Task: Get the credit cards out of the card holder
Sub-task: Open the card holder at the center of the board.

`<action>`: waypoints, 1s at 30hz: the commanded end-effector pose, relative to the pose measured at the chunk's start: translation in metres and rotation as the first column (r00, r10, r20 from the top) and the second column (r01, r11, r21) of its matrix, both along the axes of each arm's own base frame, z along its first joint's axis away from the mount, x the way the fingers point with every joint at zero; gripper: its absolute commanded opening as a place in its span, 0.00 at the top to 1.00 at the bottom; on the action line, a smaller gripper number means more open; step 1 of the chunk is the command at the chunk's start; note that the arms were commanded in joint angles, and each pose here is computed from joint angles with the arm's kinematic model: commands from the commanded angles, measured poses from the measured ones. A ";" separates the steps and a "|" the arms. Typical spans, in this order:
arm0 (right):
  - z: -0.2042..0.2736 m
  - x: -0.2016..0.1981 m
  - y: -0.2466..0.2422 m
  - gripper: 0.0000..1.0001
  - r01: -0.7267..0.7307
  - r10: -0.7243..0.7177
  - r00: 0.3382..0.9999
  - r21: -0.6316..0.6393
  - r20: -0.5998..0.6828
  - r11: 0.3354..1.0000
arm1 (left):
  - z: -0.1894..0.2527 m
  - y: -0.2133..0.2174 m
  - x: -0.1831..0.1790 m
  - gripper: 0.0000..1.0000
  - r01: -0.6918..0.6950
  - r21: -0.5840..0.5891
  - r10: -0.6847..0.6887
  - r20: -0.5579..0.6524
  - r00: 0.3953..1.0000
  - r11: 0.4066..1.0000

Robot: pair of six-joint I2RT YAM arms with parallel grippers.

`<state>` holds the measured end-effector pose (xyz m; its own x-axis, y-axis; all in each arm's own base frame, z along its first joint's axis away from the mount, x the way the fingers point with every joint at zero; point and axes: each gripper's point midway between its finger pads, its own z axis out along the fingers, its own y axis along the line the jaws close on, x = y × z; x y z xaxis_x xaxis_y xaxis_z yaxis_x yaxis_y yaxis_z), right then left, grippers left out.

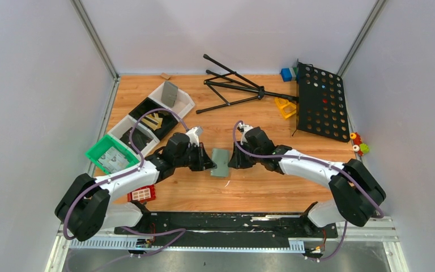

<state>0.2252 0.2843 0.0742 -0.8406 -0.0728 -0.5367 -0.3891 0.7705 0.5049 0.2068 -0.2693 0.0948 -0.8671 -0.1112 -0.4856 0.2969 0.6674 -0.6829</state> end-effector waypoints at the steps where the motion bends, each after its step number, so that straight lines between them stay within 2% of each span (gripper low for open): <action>1: 0.015 0.015 0.005 0.80 0.040 -0.040 0.998 0.001 0.040 0.999 | 0.029 -0.011 0.011 1.00 0.007 -0.072 -0.002 0.072 0.997 0.997; 3: 0.015 0.014 0.001 0.84 0.045 -0.044 0.998 -0.004 0.046 0.999 | 0.028 -0.010 0.011 1.00 0.007 -0.068 -0.002 0.071 0.997 0.998; 7: 0.018 0.011 0.001 1.00 0.038 -0.038 0.998 0.004 0.039 0.999 | 0.024 -0.008 0.012 1.00 -0.006 -0.050 0.009 0.069 0.998 0.999; 11: 0.021 0.010 0.000 1.00 0.040 -0.040 0.999 -0.003 0.036 0.999 | 0.014 -0.002 0.015 1.00 -0.027 0.000 0.027 0.065 0.997 1.000; 14: 0.024 0.010 -0.005 1.00 0.049 -0.048 0.998 -0.012 0.043 0.999 | 0.001 0.005 0.018 0.93 -0.048 0.061 0.044 0.057 0.997 0.997; 16: 0.026 0.008 -0.006 1.00 0.047 -0.047 0.998 -0.010 0.046 0.999 | -0.009 0.011 0.020 0.81 -0.066 0.107 0.060 0.055 0.997 0.992; 19: 0.025 0.002 -0.004 1.00 0.026 -0.026 0.999 -0.003 0.027 1.000 | -0.026 0.027 0.022 0.52 -0.109 0.210 0.102 0.046 0.994 0.972; 24: 0.028 -0.010 0.008 1.00 -0.049 0.050 0.999 0.050 -0.017 0.998 | -0.027 0.030 0.018 0.23 -0.095 0.300 0.072 0.087 0.994 0.949; 27: 0.032 -0.010 0.008 1.00 -0.053 0.054 0.998 0.060 -0.012 0.997 | -0.018 0.014 0.011 0.19 -0.025 0.249 0.002 0.093 0.996 0.968; 28: 0.033 -0.010 0.009 1.00 -0.054 0.054 0.998 0.063 -0.009 0.997 | -0.014 0.007 0.009 0.10 0.001 0.223 -0.024 0.102 0.995 0.975; 30: 0.036 -0.010 0.008 1.00 -0.054 0.054 0.999 0.067 -0.004 0.996 | -0.005 -0.005 0.003 0.03 0.053 0.185 -0.077 0.122 0.990 0.981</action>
